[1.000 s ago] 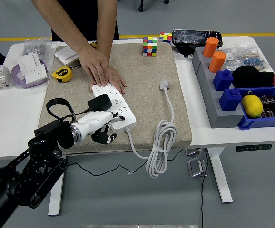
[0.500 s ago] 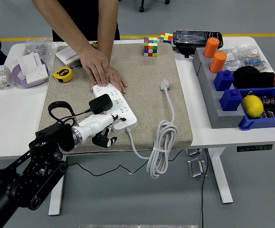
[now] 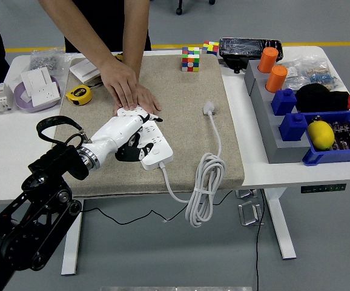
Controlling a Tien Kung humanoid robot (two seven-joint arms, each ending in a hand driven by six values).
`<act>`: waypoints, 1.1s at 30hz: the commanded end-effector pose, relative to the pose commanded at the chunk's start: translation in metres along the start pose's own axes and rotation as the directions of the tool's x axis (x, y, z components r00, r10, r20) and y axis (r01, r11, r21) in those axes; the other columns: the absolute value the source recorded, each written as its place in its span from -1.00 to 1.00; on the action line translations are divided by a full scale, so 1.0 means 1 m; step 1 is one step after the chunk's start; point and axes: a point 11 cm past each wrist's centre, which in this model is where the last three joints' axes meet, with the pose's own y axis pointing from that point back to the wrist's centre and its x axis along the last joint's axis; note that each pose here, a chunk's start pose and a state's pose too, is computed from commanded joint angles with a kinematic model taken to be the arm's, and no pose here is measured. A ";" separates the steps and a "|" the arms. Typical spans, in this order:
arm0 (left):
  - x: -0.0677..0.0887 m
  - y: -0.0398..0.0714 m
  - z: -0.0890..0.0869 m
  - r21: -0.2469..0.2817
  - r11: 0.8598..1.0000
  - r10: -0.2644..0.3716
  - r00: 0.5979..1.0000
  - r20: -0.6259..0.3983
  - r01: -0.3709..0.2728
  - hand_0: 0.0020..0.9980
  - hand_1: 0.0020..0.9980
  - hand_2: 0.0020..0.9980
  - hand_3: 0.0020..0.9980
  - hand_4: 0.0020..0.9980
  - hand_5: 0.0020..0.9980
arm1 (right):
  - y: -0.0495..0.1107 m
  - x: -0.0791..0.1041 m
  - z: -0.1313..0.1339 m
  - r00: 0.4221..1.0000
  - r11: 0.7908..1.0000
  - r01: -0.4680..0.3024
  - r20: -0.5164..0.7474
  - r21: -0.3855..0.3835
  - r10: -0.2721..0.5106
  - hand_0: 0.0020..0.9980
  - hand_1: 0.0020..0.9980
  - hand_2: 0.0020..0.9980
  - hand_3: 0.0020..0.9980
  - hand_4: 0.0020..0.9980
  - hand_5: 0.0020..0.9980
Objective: Pick up the plug,place it near the board,insert it into the board,press the button
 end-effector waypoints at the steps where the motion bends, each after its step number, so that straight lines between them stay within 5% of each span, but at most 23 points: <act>1: 0.007 0.002 0.003 -0.016 0.999 0.047 0.999 -0.008 -0.047 -0.54 -0.72 -0.51 0.50 0.03 -1.00 | 0.000 0.000 0.000 1.000 1.000 0.000 0.000 0.000 0.000 0.72 0.72 0.66 0.66 1.00 1.00; 3: 0.018 0.007 0.009 -0.039 0.991 0.124 0.992 -0.024 -0.125 -0.54 -0.72 -0.51 0.50 0.03 -1.00 | 0.000 0.000 0.001 1.000 1.000 0.001 0.001 -0.001 -0.001 0.72 0.72 0.66 0.66 1.00 1.00; 6: 0.025 0.012 0.015 -0.074 0.983 0.157 0.977 -0.143 -0.169 -0.54 -0.72 -0.51 0.50 0.03 -1.00 | 0.000 0.000 0.001 1.000 1.000 0.001 0.002 -0.002 -0.001 0.72 0.72 0.66 0.66 1.00 1.00; 7: 0.025 0.013 0.015 -0.078 0.983 0.148 0.970 -0.192 -0.165 0.20 0.35 0.31 0.70 0.84 -0.36 | 0.000 -0.001 0.001 1.000 1.000 0.002 0.002 -0.001 -0.002 0.72 0.72 0.66 0.66 1.00 1.00; 12: 0.017 0.015 0.007 -0.060 0.992 0.076 0.911 -0.405 -0.110 0.20 0.35 0.31 0.70 0.84 -0.36 | 0.000 -0.002 -0.001 1.000 1.000 0.005 0.004 0.002 -0.005 0.72 0.72 0.66 0.66 1.00 1.00; 13: 0.016 0.016 0.004 -0.049 0.994 0.070 0.890 -0.450 -0.102 0.90 1.00 1.00 1.00 1.00 0.12 | 0.000 -0.002 -0.001 1.000 1.000 0.005 0.005 0.002 -0.005 0.72 0.72 0.66 0.66 1.00 1.00; 18: 0.019 0.019 -0.006 -0.010 0.996 0.062 0.769 -0.637 -0.089 0.90 1.00 1.00 1.00 1.00 0.12 | 0.000 -0.002 0.000 1.000 1.000 0.005 0.005 -0.001 -0.005 0.72 0.72 0.66 0.66 1.00 1.00; 19: 0.020 0.020 -0.009 0.001 0.996 0.067 0.737 -0.673 -0.090 1.00 1.00 1.00 1.00 1.00 0.33 | 0.000 -0.002 0.000 1.000 1.000 0.005 0.005 -0.001 -0.005 0.72 0.72 0.66 0.66 1.00 1.00; 21: 0.023 0.022 -0.011 0.007 0.995 0.074 0.681 -0.729 -0.101 1.00 1.00 1.00 1.00 1.00 0.33 | 0.000 -0.002 0.000 1.000 1.000 0.005 0.005 -0.001 -0.005 0.72 0.72 0.66 0.66 1.00 1.00; 33: 0.041 0.030 -0.008 -0.025 0.981 0.025 0.251 -0.968 -0.194 1.00 1.00 0.99 1.00 1.00 0.41 | 0.000 -0.002 0.003 1.000 1.000 0.004 0.001 -0.005 -0.004 0.72 0.72 0.66 0.66 1.00 1.00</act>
